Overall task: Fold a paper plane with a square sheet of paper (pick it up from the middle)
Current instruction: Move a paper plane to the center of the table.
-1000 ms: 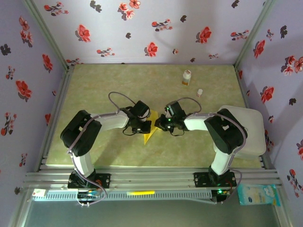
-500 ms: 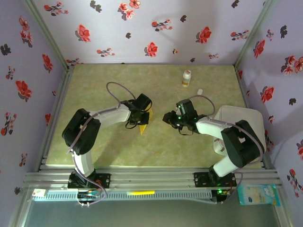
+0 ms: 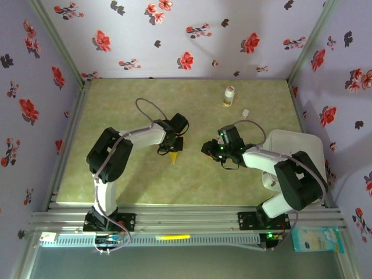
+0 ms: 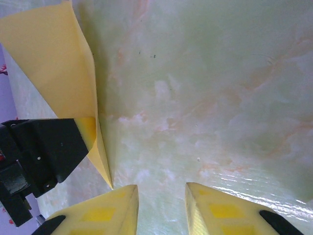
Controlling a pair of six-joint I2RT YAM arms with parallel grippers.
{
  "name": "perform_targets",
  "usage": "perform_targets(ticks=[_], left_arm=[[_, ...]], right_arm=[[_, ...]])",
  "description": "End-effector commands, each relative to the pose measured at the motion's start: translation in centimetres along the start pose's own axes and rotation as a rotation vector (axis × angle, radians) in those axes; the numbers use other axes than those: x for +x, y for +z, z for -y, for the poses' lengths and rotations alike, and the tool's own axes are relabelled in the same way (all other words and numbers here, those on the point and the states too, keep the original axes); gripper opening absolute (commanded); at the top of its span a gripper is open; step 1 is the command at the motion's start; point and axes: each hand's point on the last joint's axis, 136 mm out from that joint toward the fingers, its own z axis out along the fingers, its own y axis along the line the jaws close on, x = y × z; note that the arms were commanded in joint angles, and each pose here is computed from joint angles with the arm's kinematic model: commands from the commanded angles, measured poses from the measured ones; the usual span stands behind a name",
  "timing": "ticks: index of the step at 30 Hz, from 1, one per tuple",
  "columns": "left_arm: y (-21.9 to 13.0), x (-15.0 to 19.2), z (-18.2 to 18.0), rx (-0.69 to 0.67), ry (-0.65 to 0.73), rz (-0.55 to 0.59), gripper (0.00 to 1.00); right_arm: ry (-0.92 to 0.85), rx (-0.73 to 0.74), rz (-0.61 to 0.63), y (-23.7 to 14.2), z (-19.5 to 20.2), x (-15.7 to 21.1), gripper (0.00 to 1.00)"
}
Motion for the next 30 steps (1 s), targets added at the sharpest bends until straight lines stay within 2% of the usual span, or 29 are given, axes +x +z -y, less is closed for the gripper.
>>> perform_targets(ticks=[1,12,30], left_arm=[[0.7,0.2,-0.8,-0.043,-0.019,-0.027,0.01],[1.4,0.6,-0.6,-0.062,-0.015,-0.075,0.05],[2.3,1.4,-1.1,-0.249,0.01,-0.126,0.17]], right_arm=[[0.017,0.009,0.011,0.1,0.6,-0.2,0.31],[0.033,0.006,-0.011,0.9,1.1,0.2,0.32],[0.007,-0.033,0.009,-0.1,0.2,-0.3,0.33]])
